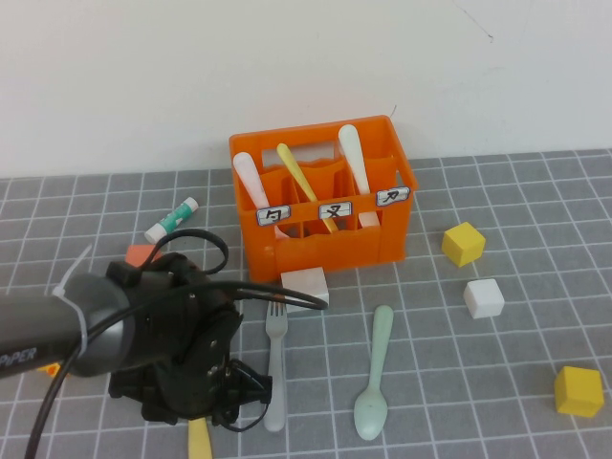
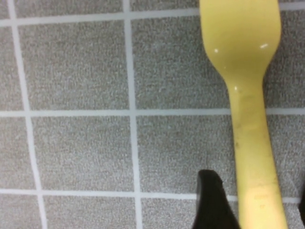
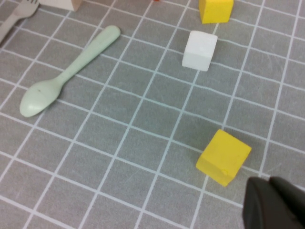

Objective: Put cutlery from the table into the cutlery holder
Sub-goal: Pick up the fork

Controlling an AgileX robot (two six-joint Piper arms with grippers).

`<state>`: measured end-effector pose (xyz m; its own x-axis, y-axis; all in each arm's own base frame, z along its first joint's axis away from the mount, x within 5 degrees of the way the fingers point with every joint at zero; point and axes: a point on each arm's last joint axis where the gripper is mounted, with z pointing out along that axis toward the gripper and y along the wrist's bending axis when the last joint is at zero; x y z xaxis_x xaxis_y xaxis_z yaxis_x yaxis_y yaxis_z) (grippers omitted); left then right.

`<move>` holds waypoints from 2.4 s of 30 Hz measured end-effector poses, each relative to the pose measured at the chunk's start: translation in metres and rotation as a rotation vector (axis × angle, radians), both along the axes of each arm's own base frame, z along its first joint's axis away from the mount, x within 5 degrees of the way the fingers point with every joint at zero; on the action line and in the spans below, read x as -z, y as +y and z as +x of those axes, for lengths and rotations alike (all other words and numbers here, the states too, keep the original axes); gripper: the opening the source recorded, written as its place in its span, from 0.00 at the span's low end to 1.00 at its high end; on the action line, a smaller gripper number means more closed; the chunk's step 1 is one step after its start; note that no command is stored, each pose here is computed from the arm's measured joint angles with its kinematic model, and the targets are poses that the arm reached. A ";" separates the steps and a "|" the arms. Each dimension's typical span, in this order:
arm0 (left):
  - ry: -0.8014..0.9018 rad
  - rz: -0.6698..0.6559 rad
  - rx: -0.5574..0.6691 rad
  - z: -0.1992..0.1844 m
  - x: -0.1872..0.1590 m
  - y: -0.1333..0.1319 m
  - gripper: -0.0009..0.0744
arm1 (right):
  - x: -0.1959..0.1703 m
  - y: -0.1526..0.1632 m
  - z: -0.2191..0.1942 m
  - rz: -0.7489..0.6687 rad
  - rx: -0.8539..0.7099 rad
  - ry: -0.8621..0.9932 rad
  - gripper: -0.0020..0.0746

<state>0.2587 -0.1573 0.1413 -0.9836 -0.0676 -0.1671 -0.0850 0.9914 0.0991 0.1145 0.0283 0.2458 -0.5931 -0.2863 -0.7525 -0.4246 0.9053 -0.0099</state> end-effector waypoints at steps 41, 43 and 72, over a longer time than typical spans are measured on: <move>-0.075 -0.006 0.230 0.011 -0.003 -0.007 0.19 | 0.000 0.000 0.000 0.006 -0.001 -0.001 0.02; -0.076 -0.007 0.231 0.011 -0.003 -0.007 0.19 | 0.000 0.001 0.000 0.009 -0.001 -0.001 0.02; -0.147 -0.056 0.108 0.047 -0.018 -0.025 0.53 | -0.001 0.002 0.000 0.021 -0.010 0.000 0.02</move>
